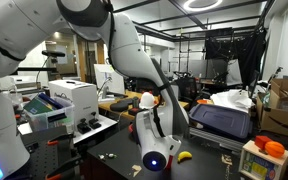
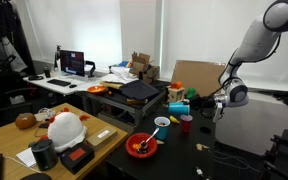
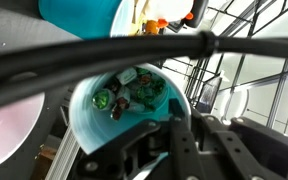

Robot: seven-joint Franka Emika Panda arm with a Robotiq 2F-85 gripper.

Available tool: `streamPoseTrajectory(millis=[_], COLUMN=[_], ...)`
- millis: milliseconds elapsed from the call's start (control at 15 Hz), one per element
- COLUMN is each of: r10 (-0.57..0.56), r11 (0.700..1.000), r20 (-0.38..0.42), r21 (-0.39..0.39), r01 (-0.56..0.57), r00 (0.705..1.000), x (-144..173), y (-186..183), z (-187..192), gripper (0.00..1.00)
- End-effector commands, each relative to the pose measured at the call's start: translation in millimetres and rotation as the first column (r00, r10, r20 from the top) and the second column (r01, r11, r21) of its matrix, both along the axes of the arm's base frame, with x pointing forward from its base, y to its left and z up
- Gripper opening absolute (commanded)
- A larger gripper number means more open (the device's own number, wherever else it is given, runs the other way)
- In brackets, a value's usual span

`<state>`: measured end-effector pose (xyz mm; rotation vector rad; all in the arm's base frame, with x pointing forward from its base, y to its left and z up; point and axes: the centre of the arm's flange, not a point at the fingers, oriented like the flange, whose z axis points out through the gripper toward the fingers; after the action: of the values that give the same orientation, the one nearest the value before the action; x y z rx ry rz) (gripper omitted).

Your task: Pour the things in the blue cup into the red cup

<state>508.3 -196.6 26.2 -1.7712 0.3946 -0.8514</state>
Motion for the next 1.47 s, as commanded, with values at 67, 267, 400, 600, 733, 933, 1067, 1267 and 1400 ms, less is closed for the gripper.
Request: streamPoseTrajectory(millis=[67, 267, 400, 600, 733, 933, 1067, 1267, 1400], r10=[-0.032, -0.044, -0.049, -0.058, -0.064, -0.066, -0.066, -0.066, -0.069], r11=[0.999, 0.999, 0.999, 0.998, 0.998, 0.997, 0.997, 0.997, 0.997], r20=[0.041, 0.052, 0.060, 0.072, 0.080, 0.086, 0.091, 0.106, 0.115], r21=[0.019, 0.026, 0.026, 0.025, 0.028, 0.033, 0.038, 0.040, 0.049], r01=[0.031, 0.042, 0.048, 0.056, 0.062, 0.063, 0.063, 0.062, 0.064], r00=[0.999, 0.998, 0.997, 0.996, 0.995, 0.994, 0.994, 0.992, 0.991], x=[5, 8, 10, 14, 16, 18, 18, 16, 15], y=[-2, -2, -3, -4, -5, -4, -4, -3, -4], z=[-4, -4, -4, -1, -1, -1, -1, -1, -3], gripper=[0.01, 0.01, 0.01, 0.01, 0.01, 0.01, 0.01, 0.01, 0.01])
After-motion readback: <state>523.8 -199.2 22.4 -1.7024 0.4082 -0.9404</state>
